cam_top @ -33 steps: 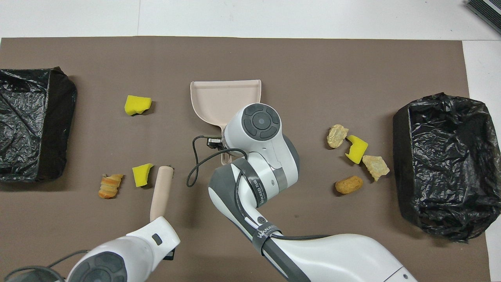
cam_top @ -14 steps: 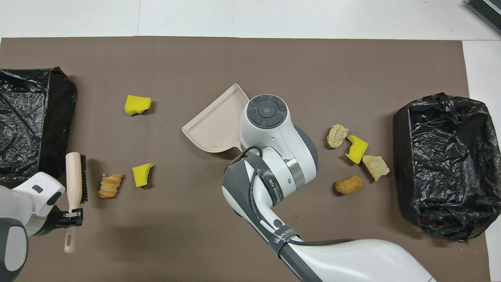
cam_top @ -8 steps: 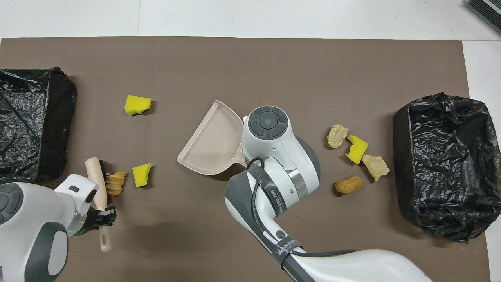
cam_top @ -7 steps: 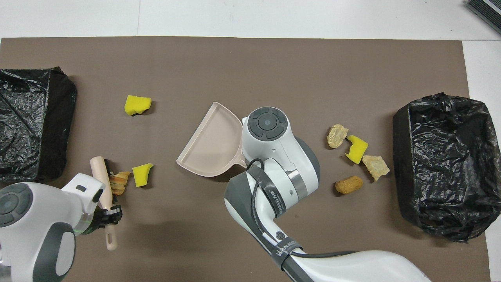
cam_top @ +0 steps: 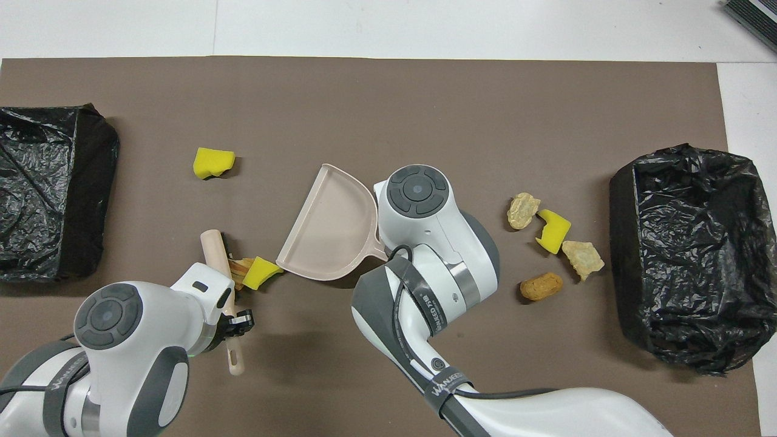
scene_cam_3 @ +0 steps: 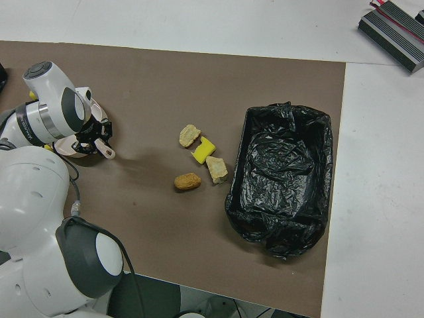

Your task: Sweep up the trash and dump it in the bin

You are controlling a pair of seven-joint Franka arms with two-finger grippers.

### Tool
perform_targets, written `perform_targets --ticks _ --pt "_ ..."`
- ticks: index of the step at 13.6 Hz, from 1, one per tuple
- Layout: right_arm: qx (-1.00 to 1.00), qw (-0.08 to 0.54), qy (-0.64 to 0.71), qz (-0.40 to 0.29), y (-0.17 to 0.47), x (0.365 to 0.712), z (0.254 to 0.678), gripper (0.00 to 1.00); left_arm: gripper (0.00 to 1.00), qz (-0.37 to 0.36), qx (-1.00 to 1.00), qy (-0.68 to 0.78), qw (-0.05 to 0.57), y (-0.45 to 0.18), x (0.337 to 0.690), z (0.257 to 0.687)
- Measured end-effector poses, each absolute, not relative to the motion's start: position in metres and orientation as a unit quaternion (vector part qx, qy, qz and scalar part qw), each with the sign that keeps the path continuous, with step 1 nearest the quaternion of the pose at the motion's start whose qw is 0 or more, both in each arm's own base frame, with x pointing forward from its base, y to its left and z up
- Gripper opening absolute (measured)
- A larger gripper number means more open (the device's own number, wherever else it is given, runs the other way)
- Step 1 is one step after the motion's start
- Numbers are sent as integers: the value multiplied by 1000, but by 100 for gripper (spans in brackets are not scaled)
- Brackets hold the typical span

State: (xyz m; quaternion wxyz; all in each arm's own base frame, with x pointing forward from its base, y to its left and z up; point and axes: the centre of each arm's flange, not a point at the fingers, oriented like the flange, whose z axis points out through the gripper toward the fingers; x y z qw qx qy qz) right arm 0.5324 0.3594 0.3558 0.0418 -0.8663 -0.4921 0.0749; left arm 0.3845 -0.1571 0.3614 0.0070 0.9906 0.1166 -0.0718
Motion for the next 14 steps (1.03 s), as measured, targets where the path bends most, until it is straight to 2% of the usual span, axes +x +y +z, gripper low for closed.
perform_targets --ticks 5,8,12,14 --pt "-861 35 -502 73 353 537 356 32 27 -53 995 78 45 -227 384 363" --pt "-846 39 -526 73 326 553 357 32 27 -44 993 75 77 -255 418 389" --pt "-826 53 -555 84 266 578 376 32 27 -52 989 105 92 -232 462 437" --pt "-815 56 -570 92 262 573 386 32 27 -43 989 119 79 -202 479 450"
